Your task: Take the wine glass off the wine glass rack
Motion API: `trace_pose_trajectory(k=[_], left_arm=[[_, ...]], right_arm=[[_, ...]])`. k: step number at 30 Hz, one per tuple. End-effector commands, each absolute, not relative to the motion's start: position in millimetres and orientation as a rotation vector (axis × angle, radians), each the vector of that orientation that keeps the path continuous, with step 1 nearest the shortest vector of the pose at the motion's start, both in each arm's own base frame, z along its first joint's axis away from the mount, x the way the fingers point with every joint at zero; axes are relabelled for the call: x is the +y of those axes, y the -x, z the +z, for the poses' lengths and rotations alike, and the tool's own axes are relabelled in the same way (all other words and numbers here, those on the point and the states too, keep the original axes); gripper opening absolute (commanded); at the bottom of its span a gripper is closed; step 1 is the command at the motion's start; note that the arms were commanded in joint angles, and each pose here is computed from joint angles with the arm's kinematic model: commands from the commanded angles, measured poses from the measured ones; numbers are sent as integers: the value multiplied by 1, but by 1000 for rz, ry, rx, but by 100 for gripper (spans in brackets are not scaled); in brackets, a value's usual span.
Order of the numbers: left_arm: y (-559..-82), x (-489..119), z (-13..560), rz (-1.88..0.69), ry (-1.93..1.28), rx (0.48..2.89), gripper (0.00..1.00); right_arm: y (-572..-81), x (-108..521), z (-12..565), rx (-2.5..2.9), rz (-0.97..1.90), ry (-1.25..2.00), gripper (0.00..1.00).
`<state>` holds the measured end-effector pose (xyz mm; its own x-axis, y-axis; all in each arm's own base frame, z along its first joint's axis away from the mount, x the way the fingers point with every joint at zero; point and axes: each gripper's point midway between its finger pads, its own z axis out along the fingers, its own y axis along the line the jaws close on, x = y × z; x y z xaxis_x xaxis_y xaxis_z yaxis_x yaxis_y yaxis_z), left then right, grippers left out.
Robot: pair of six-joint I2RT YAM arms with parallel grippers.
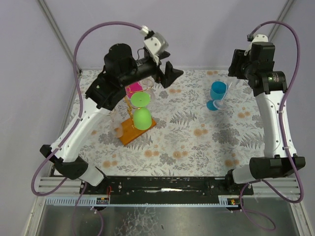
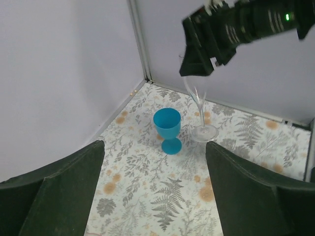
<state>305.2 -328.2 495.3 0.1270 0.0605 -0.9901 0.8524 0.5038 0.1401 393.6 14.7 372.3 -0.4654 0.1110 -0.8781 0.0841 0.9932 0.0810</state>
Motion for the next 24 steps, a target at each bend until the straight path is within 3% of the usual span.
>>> trace_pose_trajectory(k=[1, 15, 21, 24], left_arm=[[-307, -315, 517, -885, -752, 1403, 82], [-334, -262, 544, -1007, -542, 1452, 84], [-330, -250, 545, -1051, -529, 1476, 100], [-326, -245, 544, -1072, -526, 1495, 100]], right_arm=[[-398, -21, 403, 1875, -172, -190, 37], [-410, -58, 335, 1831, -441, -210, 38], [-427, -63, 315, 1736, -452, -213, 38], [-438, -70, 303, 1711, -463, -219, 37]])
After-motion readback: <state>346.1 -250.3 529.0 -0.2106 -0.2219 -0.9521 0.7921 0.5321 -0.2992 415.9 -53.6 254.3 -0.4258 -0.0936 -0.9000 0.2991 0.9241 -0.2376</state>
